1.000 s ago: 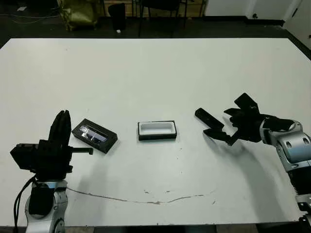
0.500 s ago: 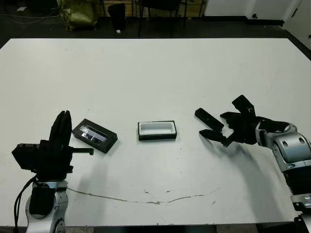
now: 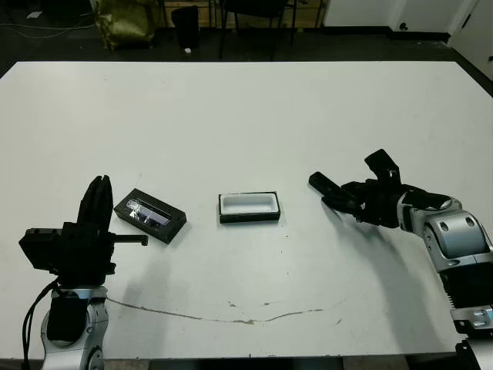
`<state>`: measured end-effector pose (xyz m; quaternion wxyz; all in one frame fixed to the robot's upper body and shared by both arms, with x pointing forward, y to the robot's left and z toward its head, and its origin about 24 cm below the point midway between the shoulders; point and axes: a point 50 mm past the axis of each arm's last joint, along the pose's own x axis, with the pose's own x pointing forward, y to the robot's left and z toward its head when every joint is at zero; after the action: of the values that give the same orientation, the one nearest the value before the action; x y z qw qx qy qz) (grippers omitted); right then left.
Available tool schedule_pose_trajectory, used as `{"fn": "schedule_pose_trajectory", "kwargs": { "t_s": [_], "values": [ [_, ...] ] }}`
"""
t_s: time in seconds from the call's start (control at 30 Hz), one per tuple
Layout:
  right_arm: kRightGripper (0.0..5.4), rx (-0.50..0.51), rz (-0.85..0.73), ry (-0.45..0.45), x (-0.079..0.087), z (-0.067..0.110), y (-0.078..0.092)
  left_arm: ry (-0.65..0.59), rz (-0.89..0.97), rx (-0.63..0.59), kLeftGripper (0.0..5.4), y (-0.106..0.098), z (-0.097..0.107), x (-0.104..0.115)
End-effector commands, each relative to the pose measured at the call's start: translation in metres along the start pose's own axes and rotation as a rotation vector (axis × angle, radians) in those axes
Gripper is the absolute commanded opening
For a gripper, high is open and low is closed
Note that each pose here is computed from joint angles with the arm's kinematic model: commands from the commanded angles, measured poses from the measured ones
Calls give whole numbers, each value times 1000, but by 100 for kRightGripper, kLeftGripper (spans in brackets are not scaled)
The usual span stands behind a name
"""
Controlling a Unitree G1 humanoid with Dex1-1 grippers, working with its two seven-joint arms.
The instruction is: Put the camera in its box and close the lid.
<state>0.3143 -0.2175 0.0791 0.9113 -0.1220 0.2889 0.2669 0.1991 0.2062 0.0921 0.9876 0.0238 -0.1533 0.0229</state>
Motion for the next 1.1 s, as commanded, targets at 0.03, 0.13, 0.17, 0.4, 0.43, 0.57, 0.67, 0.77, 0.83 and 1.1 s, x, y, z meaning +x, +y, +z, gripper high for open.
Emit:
{"fn": "schedule_pose_trajectory", "kwargs": {
  "t_s": [0.03,0.13,0.17,0.4,0.43,0.57,0.67,0.77,0.83,1.1],
  "values": [
    [121,35,-8,83,2,-24,1,45,12,3,0,1,-4,-4],
    [74,67,2,83,1,-25,0,45,16,11,0,2,-3,-4],
    [68,64,2,86,1,-25,0,44,17,13,0,2,-3,-3],
    [66,8,16,73,-1,-22,-2,33,24,15,0,1,-3,-3],
    [66,-12,13,69,-1,-21,-3,31,21,14,0,1,-3,-3],
    [65,-7,-19,40,-5,-10,-5,27,18,8,0,2,-4,-3],
    [64,-51,-10,-46,-13,10,-8,31,18,1,0,2,-5,-3],
    [64,-67,20,-132,-19,30,-11,34,18,14,0,2,-4,-3],
    [64,-72,52,-181,-23,45,-12,34,19,14,0,1,-4,-4],
    [64,-143,218,-309,-34,103,-7,39,16,-8,0,0,-5,-5]
  ]
}}
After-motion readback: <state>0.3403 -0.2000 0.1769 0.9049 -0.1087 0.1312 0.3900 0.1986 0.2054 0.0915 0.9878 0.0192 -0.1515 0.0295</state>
